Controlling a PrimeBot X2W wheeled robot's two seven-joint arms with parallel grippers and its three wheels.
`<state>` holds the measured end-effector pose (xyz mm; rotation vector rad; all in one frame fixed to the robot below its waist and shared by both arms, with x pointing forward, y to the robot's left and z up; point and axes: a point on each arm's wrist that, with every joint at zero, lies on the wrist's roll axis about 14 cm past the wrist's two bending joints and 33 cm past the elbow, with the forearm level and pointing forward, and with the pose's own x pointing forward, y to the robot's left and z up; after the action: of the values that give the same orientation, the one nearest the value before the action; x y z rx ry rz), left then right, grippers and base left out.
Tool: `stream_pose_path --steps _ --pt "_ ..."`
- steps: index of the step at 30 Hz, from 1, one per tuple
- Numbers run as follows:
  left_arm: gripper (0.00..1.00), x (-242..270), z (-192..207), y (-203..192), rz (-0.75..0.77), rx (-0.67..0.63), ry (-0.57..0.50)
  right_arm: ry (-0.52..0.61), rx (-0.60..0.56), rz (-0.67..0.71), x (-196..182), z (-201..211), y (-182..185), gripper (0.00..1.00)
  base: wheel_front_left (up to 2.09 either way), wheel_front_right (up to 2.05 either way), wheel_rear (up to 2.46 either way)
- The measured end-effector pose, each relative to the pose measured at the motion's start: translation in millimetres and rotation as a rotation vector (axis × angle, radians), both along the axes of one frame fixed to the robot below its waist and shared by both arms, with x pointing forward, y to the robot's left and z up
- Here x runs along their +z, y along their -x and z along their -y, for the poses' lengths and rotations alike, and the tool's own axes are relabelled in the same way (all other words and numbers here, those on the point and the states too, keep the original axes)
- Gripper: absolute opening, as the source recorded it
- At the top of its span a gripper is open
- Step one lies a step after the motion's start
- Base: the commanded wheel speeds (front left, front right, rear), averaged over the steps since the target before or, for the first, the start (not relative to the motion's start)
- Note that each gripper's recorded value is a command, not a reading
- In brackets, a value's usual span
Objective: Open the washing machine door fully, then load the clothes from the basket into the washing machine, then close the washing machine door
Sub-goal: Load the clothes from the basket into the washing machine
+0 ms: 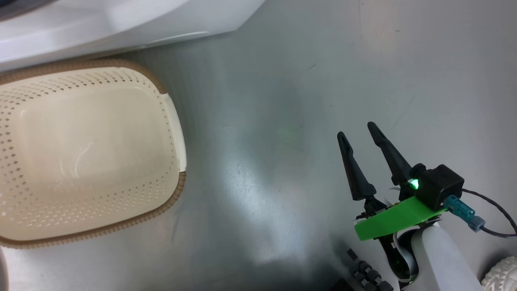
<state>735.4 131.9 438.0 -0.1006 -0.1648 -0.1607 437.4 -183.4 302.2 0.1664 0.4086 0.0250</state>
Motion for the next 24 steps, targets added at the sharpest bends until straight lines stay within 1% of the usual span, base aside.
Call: stream_pose_path --steps 4,7,13,18,19,20,21,24 --pt "0.00 -35.6 -2.6 3.3 -0.129 0.004 0.011 -0.003 0.003 0.003 1.0 -1.6 -0.7 1.00 0.00 0.00 0.00" --pt "0.00 -50.8 -4.9 4.5 -0.204 0.011 0.018 -0.005 0.004 0.009 3.2 -2.3 -1.5 1.00 0.00 0.00 0.00" --pt "0.00 -54.5 -4.4 0.3 -0.267 0.008 0.029 -0.008 0.007 0.019 7.0 -3.8 -2.9 1.00 0.00 0.00 0.00" --pt "0.00 -54.2 -2.1 -1.0 -0.283 -0.001 0.033 -0.009 0.007 0.021 8.3 -3.8 -2.8 1.00 0.00 0.00 0.00" --pt "0.07 -54.2 -2.1 -1.0 -0.283 -0.001 0.033 -0.009 0.007 0.021 8.3 -3.8 -2.8 1.00 0.00 0.00 0.00" --pt "0.07 -54.0 -1.7 -0.9 -0.284 -0.001 0.032 -0.010 0.006 0.022 8.7 -3.6 -2.7 1.00 0.00 0.00 0.00" --pt "1.00 -53.2 -2.0 -0.8 -0.281 0.000 0.032 -0.011 0.005 0.023 9.2 -3.5 -2.7 1.00 0.00 0.00 0.00" --pt "1.00 -52.6 -2.4 0.2 -0.280 0.001 0.032 -0.013 0.002 0.025 10.7 -3.0 -2.4 1.00 0.00 0.00 0.00"
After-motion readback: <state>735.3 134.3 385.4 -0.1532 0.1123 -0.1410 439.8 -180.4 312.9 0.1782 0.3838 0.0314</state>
